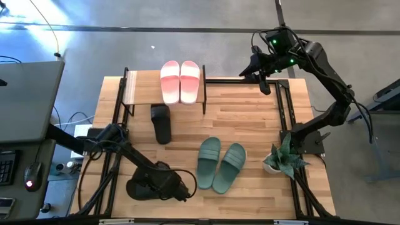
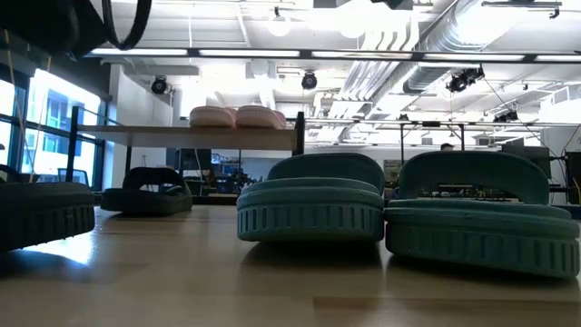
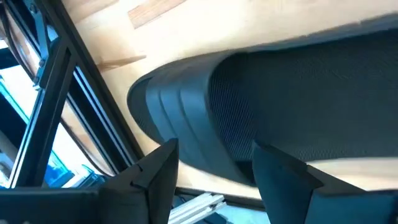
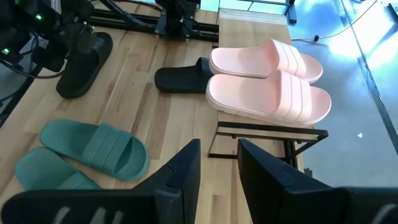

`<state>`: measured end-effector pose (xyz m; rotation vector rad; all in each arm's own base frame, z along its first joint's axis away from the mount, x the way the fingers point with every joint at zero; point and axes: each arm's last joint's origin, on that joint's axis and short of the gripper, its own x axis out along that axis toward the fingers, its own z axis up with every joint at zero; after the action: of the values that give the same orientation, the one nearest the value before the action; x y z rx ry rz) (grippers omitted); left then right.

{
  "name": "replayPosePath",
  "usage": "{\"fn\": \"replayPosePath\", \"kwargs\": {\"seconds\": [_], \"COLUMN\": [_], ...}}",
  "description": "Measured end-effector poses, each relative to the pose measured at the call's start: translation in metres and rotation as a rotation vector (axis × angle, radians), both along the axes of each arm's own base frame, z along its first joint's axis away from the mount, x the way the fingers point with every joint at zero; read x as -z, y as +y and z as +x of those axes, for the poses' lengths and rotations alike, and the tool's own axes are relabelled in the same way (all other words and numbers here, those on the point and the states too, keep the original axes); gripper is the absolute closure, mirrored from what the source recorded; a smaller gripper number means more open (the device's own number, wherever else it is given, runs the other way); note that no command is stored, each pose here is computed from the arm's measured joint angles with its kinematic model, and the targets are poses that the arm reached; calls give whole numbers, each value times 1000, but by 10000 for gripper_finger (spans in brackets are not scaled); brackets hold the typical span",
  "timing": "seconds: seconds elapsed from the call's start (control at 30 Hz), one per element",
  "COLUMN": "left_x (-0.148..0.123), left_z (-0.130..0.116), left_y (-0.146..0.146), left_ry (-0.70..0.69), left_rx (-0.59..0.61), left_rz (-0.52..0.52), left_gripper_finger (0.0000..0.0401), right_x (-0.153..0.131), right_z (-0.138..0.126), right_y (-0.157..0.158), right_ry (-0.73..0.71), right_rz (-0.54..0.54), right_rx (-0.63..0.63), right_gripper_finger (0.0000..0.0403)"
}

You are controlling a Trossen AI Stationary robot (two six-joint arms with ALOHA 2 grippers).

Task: Pick and place slides into the shelf
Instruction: Put the black slide under the shelf

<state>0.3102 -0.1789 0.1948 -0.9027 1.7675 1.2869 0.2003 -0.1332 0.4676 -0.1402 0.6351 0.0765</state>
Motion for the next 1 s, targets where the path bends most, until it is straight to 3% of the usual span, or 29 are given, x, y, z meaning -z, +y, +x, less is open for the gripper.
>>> {"fn": "replayPosePath", "kwargs": {"seconds": [0.57, 0.77, 1.0], "left_x": [33, 38, 35], "left_z": [-3, -8, -7], "left_y": [-2, -2, -5], "left_ry": [153, 209, 217], "left_rx": [12, -25, -79], "left_rz": [81, 52, 51], "left_gripper_finger": [213, 214, 253], "right_x": [0, 0, 0], "right_z": [0, 0, 0], "right_y": [0, 0, 0], "right_ry": [1, 1, 1], "right_rz": [-3, -3, -8], "right_rx": [-1, -2, -5], "right_gripper_finger": [306, 306, 306]}}
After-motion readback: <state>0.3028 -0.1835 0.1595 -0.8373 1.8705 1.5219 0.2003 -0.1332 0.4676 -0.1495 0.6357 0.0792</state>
